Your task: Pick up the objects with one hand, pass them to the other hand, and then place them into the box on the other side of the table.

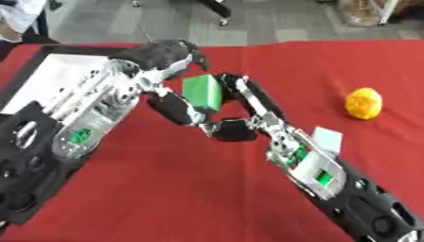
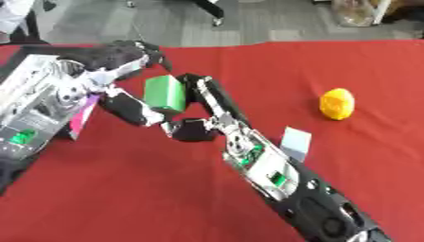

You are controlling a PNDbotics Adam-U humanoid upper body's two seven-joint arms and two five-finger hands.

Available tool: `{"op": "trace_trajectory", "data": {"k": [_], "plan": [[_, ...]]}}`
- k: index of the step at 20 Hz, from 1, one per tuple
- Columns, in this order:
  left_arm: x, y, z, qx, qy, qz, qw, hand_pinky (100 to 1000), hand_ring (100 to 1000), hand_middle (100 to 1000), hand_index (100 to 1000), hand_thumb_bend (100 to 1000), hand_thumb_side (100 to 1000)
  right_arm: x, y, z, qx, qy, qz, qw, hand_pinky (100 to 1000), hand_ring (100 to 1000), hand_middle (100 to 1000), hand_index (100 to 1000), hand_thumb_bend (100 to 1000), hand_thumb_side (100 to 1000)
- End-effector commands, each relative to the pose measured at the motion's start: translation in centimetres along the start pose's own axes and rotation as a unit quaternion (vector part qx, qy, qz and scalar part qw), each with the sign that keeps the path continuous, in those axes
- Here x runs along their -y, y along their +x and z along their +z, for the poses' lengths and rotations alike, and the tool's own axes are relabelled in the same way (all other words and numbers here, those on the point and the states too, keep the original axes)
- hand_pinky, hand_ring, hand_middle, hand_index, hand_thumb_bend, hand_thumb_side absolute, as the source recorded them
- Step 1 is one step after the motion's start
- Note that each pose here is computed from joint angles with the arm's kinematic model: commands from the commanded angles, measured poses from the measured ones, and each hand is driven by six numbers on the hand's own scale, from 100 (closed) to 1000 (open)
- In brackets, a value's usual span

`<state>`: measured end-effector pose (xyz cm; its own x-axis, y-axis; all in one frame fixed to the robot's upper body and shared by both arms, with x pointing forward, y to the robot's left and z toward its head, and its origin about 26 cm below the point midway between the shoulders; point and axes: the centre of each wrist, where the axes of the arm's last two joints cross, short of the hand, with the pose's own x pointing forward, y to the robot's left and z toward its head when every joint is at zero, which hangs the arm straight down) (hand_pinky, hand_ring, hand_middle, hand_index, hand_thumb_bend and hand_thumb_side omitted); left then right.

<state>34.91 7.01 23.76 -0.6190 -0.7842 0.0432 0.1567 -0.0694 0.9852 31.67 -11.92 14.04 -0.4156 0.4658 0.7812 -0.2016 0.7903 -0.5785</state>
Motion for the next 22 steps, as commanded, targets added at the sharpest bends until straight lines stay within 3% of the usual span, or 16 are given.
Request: {"op": "trace_trajectory", "data": {"k": [1, 8, 12, 18, 20, 22], "plan": [[-0.43, -0.14, -0.13, -0.001, 0.01, -0.003, 1.0, 799, 805, 810, 848, 408, 356, 0.43, 0.33, -0.15, 0.013, -0.001, 0.001, 1.0, 714, 550, 380, 537, 100, 100], [-0.28, -0.18, -0.25, 0.002, 0.034, 0.012, 0.999, 777, 753, 728, 734, 253, 328, 0.26, 0.06, -0.16, 0.007, 0.007, 0.005, 1.0, 715, 552, 395, 539, 100, 100], [-0.43, 0.1, 0.01, 0.011, 0.047, 0.023, 0.999, 750, 696, 643, 626, 147, 275, 0.18, 0.01, -0.14, 0.001, 0.013, 0.01, 1.0, 718, 559, 401, 544, 100, 100], [-0.31, 0.17, -0.02, 0.013, 0.042, 0.022, 0.999, 715, 615, 525, 497, 118, 139, 0.18, -0.09, -0.12, 0.0, 0.013, 0.014, 1.0, 723, 574, 416, 558, 100, 100], [-0.32, 0.2, -0.01, 0.014, 0.036, 0.018, 0.999, 708, 602, 503, 475, 126, 104, 0.2, -0.13, -0.12, -0.001, 0.011, 0.014, 1.0, 726, 585, 431, 574, 172, 100], [-0.36, 0.23, 0.05, 0.015, 0.028, 0.013, 0.999, 704, 593, 484, 457, 142, 100, 0.25, -0.15, -0.12, 0.0, 0.009, 0.017, 1.0, 740, 618, 469, 614, 301, 100]]}}
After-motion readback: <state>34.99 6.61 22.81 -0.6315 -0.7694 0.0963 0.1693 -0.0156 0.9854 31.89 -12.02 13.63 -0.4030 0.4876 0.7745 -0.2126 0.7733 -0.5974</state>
